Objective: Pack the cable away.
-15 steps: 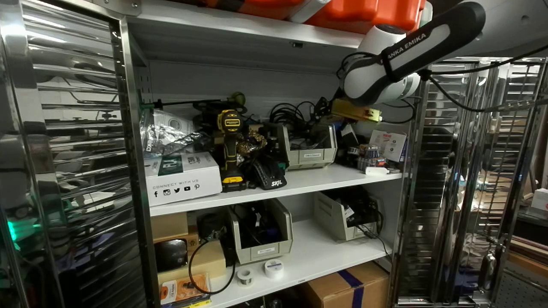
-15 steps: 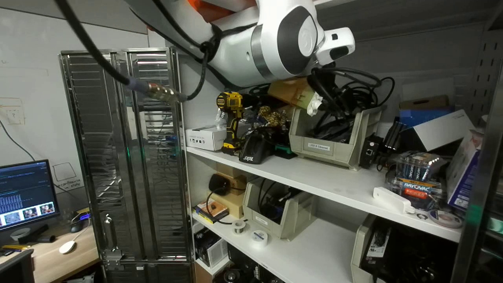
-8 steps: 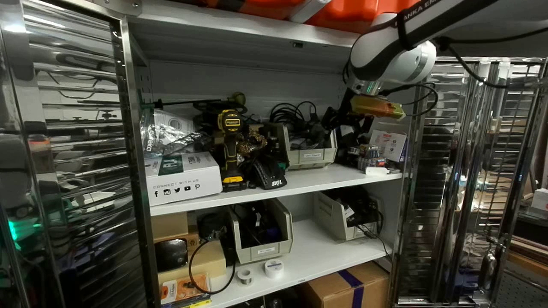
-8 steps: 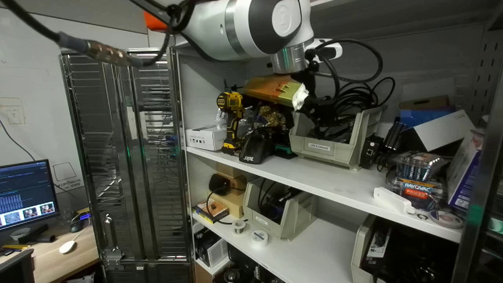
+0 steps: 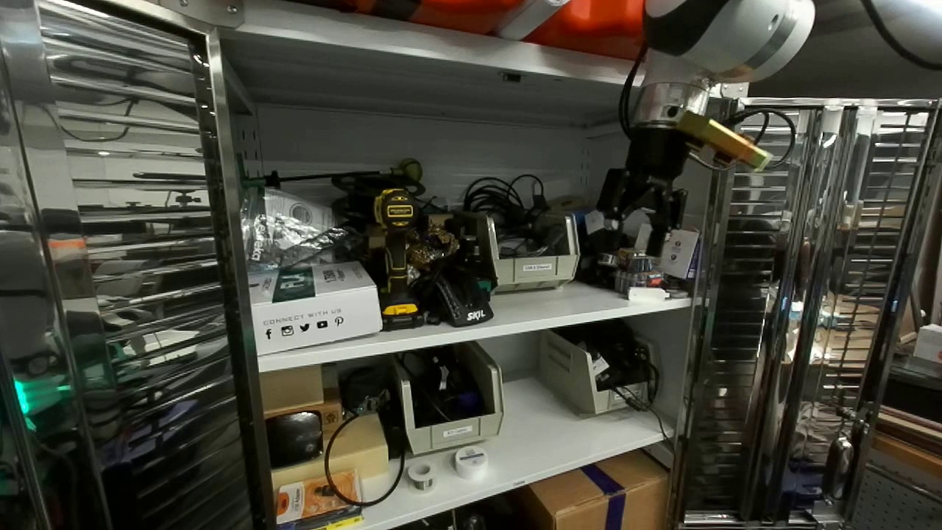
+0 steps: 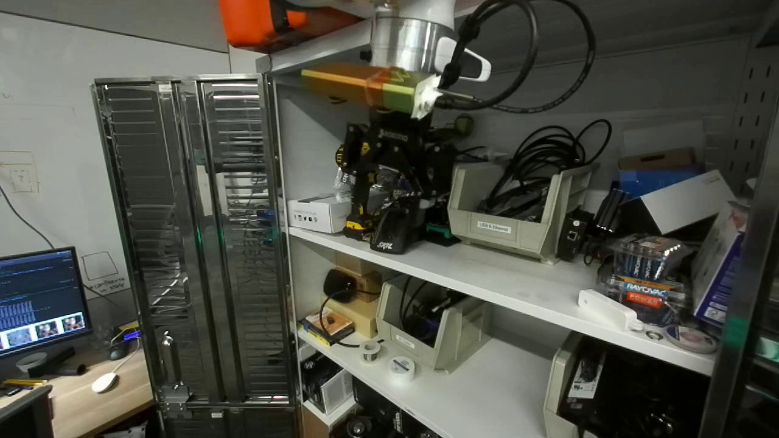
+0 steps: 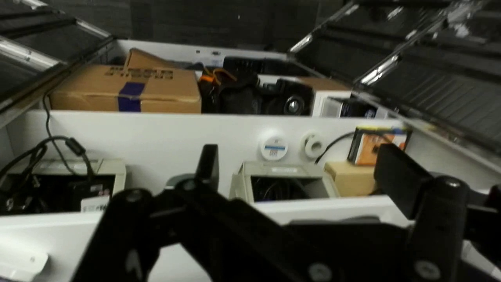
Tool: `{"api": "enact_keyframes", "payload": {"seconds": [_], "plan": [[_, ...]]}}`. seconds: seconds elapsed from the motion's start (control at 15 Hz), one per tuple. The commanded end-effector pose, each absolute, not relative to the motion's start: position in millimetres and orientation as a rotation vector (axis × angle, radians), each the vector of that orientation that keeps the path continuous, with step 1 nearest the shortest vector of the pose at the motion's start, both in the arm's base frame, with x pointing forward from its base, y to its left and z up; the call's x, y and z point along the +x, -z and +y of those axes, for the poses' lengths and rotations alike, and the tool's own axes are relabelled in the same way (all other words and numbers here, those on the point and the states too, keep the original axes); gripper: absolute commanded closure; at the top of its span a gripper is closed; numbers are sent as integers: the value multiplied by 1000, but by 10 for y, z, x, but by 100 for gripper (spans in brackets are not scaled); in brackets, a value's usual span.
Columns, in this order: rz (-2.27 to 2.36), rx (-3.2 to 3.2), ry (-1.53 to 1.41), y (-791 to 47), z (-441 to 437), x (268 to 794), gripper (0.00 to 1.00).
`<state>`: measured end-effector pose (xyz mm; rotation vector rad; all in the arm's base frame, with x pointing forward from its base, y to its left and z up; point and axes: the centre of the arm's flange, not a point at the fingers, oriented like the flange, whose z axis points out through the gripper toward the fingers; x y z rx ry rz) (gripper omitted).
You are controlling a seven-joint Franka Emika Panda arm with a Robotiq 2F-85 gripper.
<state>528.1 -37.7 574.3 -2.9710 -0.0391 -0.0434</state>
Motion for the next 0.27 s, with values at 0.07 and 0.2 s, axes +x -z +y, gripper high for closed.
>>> {"api": "enact_keyframes", "payload": {"seconds": [0.07,0.2], "plan": [[-105,-2963,-77,-5786,-406,5056,0],[-135,-2958,-117,-5826,-432,4930,0]]}}
